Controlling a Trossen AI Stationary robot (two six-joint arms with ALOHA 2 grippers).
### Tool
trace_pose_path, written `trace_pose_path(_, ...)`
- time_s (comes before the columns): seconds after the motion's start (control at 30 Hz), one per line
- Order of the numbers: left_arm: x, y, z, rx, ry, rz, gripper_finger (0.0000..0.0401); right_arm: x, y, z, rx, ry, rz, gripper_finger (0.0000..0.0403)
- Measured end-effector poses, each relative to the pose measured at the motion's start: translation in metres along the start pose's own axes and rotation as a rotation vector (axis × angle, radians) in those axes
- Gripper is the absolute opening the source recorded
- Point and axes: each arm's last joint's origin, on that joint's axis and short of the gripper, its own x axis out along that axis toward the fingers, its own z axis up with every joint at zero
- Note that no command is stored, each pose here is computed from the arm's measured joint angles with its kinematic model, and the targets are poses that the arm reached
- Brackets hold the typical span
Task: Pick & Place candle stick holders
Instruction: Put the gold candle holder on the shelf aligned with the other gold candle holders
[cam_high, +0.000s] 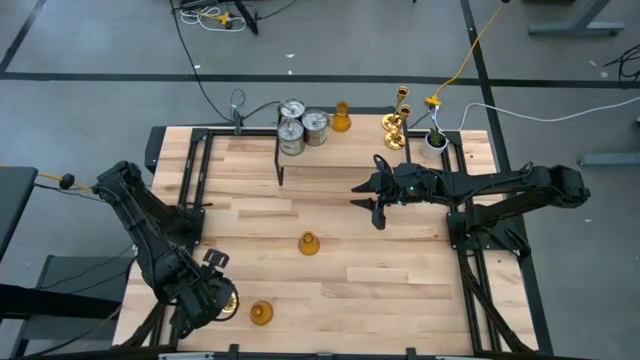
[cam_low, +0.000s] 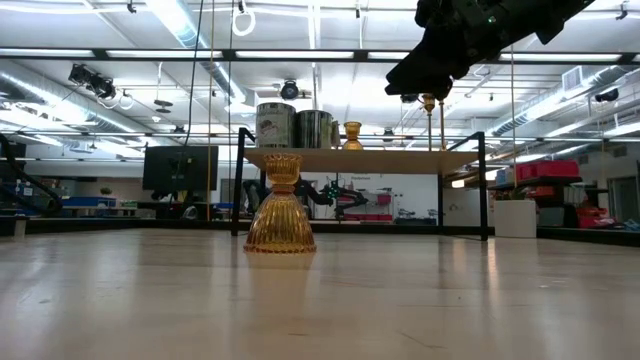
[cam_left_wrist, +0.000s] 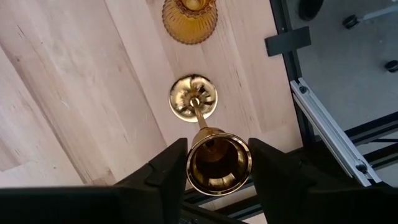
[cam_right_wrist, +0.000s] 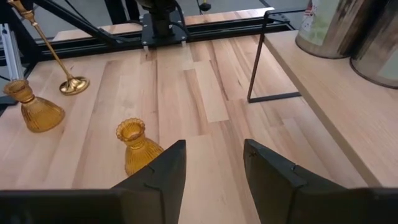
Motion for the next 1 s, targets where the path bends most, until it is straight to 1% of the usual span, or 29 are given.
trace_pose_path(0.37, 0.0, 0.006, 0.003, -0.017, -0.005, 0.007, 0.0163, 0.0, 0.0, 0.0, 0.0, 0.0, 0.003, 0.0165)
trace_pose_path(0.63, -0.002, 0.018, 0.006, -0.067, 0.05, -0.026, 0.0163, 0.0, 0.0, 0.0, 0.0, -0.001, 0.002, 0.0165)
trace_pose_path(0.73, -0.007, 0.024, 0.008, -0.078, 0.055, -0.023, 0.016, 0.0, 0.0, 0.0, 0.0, -0.001, 0.003, 0.0165)
trace_pose_path(1.0, -0.029, 0.042, 0.015, -0.051, 0.036, -0.018, 0.016, 0.0, 0.0, 0.002, 0.0, -0.021, 0.004, 0.0165)
